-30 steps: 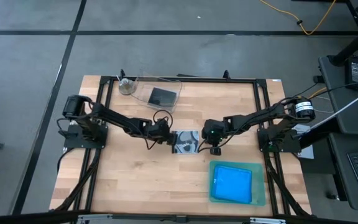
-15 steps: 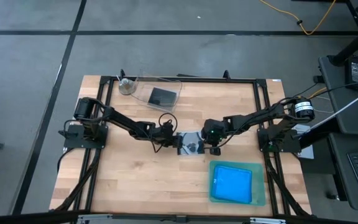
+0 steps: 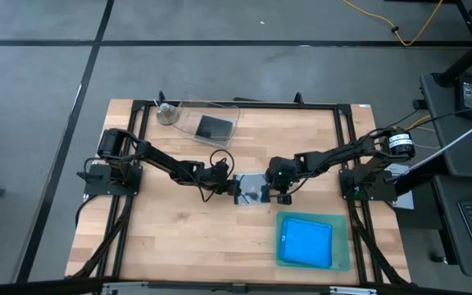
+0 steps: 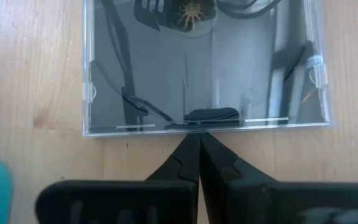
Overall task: Pick & place jewel cases by type
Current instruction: Put the black cd case into the transparent bin
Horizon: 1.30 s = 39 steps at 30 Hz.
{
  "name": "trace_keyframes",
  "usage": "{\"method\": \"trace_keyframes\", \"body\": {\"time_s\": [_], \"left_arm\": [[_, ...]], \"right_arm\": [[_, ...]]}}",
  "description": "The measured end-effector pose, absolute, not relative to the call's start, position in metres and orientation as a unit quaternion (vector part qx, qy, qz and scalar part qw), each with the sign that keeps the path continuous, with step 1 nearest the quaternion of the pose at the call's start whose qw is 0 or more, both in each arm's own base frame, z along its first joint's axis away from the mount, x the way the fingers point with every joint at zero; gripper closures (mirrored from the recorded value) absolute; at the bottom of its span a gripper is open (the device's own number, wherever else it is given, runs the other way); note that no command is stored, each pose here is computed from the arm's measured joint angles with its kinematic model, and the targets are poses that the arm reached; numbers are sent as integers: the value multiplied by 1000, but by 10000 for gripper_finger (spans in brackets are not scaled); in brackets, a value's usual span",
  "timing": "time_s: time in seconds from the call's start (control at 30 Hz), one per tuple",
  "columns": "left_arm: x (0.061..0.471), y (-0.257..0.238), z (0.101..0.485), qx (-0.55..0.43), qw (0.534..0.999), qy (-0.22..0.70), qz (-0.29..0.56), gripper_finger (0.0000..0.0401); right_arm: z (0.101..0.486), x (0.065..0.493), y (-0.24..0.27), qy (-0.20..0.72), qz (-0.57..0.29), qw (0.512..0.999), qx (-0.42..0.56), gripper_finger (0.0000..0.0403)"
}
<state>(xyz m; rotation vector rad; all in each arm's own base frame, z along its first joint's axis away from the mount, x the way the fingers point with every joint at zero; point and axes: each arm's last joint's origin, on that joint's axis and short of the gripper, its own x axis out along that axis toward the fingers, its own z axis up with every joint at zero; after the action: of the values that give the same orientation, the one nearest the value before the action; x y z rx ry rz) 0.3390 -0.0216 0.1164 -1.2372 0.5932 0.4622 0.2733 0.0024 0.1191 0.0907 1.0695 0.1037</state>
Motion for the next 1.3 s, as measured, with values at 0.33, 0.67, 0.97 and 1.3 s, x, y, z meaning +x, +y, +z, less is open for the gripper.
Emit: {"method": "trace_keyframes", "body": {"time_s": [0.33, 0.67, 0.97, 1.3], "left_arm": [[336, -19, 141, -546, 777, 225, 218, 205], [336, -17, 169, -546, 797, 168, 198, 205], [338, -19, 180, -537, 813, 158, 158, 205], [348, -13, 188, -529, 823, 159, 136, 205]], "right_arm": [[119, 273, 3, 510, 50, 858, 44, 396], [119, 273, 2, 510, 48, 858, 42, 395], [119, 273, 3, 508, 48, 859, 41, 395], [119, 274, 3, 507, 47, 860, 42, 395]]}}
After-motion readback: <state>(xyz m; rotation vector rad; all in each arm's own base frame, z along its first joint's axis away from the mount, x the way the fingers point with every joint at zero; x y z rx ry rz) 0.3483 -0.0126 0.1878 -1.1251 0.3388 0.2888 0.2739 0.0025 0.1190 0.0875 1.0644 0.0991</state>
